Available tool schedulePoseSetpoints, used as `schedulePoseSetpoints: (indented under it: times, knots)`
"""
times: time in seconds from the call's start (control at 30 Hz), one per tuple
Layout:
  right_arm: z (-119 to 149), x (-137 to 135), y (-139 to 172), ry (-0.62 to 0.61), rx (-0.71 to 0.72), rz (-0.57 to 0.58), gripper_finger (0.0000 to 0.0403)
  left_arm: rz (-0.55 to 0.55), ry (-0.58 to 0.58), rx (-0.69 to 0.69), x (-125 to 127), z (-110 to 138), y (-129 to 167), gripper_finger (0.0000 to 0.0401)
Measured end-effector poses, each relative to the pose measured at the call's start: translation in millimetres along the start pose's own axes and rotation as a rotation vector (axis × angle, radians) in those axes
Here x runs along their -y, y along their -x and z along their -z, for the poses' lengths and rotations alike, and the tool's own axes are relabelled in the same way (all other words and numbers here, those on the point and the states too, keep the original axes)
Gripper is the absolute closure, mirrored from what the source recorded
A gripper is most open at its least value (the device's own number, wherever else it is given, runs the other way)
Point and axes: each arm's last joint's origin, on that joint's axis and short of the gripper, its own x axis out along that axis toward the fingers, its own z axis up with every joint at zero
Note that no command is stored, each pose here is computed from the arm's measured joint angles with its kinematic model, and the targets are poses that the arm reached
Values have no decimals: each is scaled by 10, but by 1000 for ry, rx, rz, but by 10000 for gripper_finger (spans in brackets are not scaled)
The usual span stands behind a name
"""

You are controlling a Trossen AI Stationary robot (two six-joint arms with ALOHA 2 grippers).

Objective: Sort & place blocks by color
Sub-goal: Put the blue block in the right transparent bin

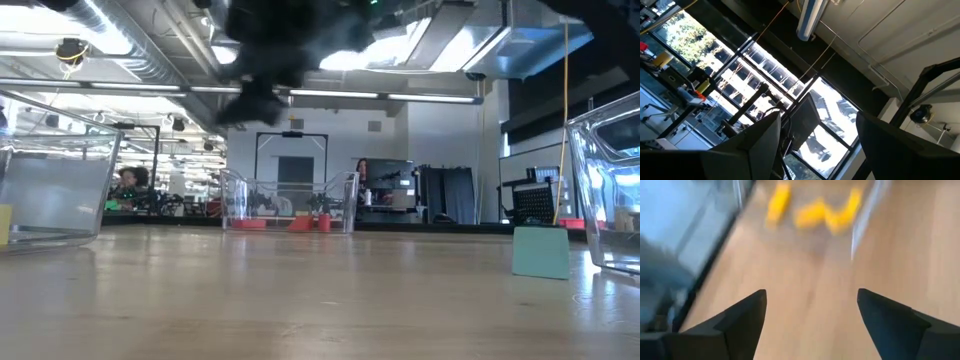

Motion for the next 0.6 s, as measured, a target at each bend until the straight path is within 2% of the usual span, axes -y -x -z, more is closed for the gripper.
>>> schedulePoseSetpoints:
  times: [0.13, 0.27, 0.33, 0.43, 0.6]
  knots:
    - [396, -90, 269, -36, -139, 16, 90, 1, -1, 0, 1, 0, 0, 150]
    - [980, -231, 525, -180, -123, 82, 90, -1, -33, -2, -1, 2, 0, 150]
    - [1258, -344, 655, -271, -56, 123, 90, -4, -57, -6, -4, 6, 0, 150]
    - [1568, -556, 833, -401, 119, 159, 90, -4, -109, -7, -5, 7, 0, 150]
    - [1760, -830, 1104, -506, 527, 186, 90, -42, -230, -78, -52, 70, 4, 150]
